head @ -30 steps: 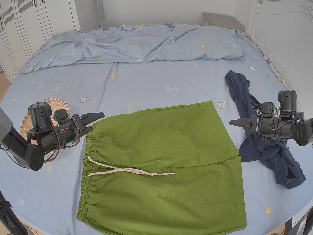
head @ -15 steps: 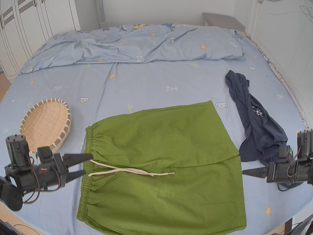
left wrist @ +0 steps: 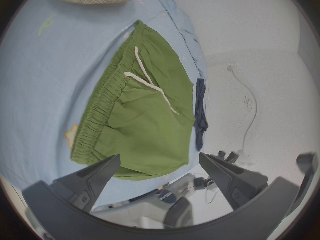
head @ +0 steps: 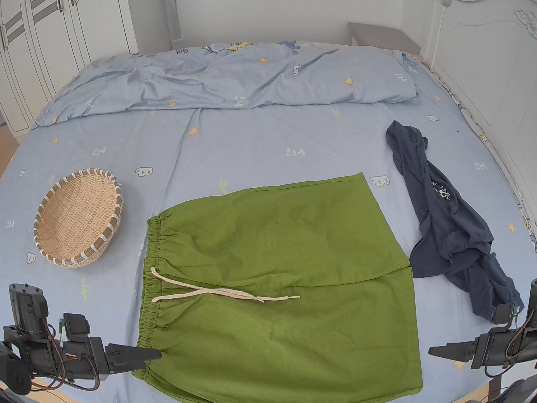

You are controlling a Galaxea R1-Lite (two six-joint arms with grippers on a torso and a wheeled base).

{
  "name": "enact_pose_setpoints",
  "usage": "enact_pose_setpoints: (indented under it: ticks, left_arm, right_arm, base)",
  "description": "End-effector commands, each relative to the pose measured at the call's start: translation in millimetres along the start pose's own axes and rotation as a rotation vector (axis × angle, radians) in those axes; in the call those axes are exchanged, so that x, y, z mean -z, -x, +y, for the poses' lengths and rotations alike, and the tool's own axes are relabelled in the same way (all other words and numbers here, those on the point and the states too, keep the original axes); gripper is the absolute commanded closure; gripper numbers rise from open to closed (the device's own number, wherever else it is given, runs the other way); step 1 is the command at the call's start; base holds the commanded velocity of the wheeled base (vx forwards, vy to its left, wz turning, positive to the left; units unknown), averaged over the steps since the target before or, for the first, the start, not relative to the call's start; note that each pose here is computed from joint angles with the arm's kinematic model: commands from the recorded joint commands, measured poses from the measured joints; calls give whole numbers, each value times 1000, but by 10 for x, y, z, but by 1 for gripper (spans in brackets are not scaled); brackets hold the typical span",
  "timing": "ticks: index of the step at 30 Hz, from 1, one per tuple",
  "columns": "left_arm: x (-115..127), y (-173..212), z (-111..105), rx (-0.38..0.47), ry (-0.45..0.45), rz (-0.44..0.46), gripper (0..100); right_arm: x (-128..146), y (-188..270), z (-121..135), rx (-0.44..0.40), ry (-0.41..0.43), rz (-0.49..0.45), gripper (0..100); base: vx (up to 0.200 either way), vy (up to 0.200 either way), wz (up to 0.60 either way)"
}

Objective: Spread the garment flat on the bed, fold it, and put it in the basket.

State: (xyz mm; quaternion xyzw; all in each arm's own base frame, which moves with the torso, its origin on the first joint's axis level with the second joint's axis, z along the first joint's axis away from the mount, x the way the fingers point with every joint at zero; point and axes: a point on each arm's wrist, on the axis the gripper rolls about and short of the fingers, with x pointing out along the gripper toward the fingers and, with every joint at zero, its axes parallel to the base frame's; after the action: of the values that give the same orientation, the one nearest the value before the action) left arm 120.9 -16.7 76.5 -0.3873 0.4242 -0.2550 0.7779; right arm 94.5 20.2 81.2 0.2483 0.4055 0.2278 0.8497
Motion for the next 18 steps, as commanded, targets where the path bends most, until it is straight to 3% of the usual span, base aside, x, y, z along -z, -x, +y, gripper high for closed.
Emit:
enact_pose_setpoints:
  ticks: [1,7,18]
  left_arm:
    - [20,12,344,-150,-28,53,0]
    - [-70,-35,584,-196,5,85,0]
    - [-33,10,555,-194,-21,69,0]
  right_arm:
    - [125,42,-15,-7,-23,32,0]
    - [131,42,-20,-4,-31,37,0]
    - [153,43,-27,1,-44,56,0]
  base:
    - [0,0,0]
    - [0,0,0]
    - [0,0,0]
